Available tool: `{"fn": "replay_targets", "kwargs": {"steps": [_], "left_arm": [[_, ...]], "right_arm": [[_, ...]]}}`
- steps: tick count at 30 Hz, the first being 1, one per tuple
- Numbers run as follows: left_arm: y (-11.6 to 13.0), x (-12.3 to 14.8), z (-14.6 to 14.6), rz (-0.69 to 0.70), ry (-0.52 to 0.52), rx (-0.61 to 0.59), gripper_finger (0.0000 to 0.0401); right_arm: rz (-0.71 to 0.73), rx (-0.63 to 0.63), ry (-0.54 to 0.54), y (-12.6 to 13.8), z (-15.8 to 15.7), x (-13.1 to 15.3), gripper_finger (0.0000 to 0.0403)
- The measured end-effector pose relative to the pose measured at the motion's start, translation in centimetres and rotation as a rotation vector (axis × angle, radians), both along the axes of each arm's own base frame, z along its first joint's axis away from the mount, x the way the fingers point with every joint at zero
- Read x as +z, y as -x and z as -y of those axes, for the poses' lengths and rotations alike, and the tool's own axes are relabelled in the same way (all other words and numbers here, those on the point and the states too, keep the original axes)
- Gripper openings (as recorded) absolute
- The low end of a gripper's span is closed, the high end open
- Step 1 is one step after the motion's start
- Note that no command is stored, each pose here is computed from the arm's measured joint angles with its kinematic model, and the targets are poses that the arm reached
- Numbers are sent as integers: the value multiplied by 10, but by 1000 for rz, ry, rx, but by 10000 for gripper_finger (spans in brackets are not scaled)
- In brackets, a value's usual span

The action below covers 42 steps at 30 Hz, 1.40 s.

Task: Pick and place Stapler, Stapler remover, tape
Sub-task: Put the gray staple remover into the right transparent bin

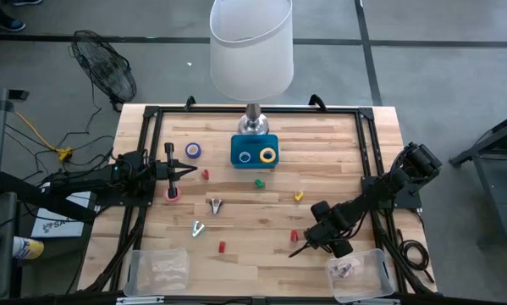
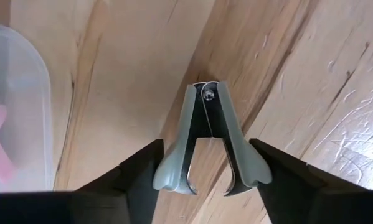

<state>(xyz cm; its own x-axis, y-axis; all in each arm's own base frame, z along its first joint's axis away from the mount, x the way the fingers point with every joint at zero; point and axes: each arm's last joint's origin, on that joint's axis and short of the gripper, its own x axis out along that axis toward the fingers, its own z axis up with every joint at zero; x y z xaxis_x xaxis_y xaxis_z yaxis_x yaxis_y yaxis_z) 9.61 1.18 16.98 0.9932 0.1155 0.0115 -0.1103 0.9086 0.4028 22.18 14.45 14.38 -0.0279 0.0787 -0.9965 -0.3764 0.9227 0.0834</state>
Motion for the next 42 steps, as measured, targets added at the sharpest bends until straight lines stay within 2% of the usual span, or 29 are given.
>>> {"fn": "replay_targets", "kwargs": {"steps": [11,17,22,30,38,42], "left_arm": [[0,0,0,0,0,0,1],[0,0,0,0,0,0,1],[0,0,0,0,0,0,1],[0,0,0,0,0,0,1],[0,0,0,0,0,1,1],[0,0,0,0,0,0,1]], "right_arm": [[1,-3,-2,0,0,1,159],[-1,-85,-4,1,1,5,128],[20,-181,-29,6,4,20,108],[-19,-349,-173,26,-2,50,108],[-98,-373,-295,59,-23,72,109],[-133,-366,-298,74,-35,74,109]]}}
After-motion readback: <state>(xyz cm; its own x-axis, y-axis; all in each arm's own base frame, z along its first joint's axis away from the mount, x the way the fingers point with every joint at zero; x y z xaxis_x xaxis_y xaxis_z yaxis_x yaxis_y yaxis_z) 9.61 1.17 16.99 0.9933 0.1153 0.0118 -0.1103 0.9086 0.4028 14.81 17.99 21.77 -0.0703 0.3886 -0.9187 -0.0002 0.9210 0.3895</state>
